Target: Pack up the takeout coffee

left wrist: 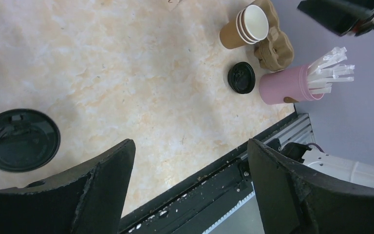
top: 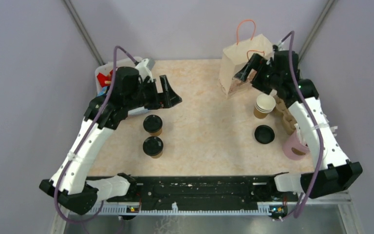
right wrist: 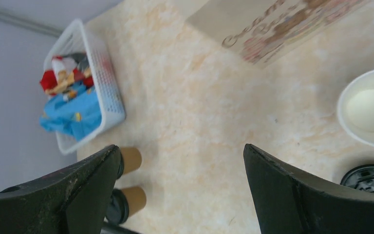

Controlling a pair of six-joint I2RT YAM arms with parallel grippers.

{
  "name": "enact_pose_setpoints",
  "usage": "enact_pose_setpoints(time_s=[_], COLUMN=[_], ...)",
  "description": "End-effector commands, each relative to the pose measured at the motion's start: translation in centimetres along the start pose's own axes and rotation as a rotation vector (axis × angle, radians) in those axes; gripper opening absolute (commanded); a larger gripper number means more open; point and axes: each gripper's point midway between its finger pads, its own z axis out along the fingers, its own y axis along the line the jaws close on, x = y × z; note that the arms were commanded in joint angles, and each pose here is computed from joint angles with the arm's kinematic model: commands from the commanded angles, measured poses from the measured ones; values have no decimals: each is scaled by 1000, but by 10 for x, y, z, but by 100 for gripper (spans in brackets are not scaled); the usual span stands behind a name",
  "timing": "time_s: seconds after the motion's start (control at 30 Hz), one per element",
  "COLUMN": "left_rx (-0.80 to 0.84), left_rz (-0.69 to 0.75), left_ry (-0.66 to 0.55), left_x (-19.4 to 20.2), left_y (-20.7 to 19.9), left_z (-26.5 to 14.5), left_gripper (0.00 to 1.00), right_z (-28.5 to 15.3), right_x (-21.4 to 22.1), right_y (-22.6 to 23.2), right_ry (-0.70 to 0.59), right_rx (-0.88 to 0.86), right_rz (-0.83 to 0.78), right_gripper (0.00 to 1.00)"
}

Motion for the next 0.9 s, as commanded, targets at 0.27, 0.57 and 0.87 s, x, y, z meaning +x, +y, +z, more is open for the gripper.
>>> enact_pose_setpoints(time_s=[0.27,0.57,0.87], left_rx=[167,139,94], left_rz=[114,221,244], left_ry=[43,124,227], left_x=[-20,-17,8], left_y=[-25,-7,38], left_z=[62,94,117], left_gripper=[93,96,98], right_z=[-19,-1,10], right_x=[-111,-75,-48], right_y=[-122,-233,-289], right_ry=[-250,-35,340], right_rx=[428,655,805], right_rz=[73,-46,-296], right_gripper=[92,71,51])
